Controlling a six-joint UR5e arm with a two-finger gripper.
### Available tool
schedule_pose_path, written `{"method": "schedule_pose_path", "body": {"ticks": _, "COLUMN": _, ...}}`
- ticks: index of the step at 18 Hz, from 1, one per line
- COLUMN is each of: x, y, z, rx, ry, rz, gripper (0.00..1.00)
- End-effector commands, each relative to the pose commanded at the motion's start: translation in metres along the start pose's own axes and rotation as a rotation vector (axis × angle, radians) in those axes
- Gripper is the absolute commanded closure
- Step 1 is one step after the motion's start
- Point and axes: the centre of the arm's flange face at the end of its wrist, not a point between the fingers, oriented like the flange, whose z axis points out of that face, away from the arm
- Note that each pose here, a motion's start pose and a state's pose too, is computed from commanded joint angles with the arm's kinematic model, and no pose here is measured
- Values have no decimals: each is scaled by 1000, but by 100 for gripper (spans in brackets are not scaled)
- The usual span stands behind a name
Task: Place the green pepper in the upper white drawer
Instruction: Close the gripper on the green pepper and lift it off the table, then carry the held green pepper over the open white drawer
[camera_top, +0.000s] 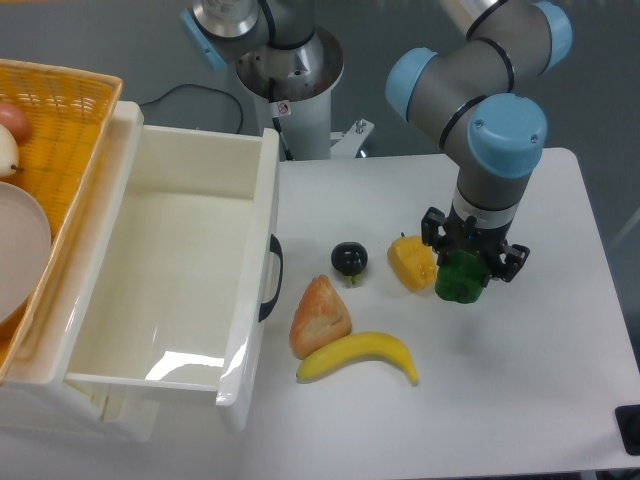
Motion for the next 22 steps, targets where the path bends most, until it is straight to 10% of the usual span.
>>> {"method": "schedule_pose_path", "body": {"ticks": 22, "x": 45, "y": -17, "z": -127, "rx": 322, "ry": 39, "rz": -382, "gripper": 64}}
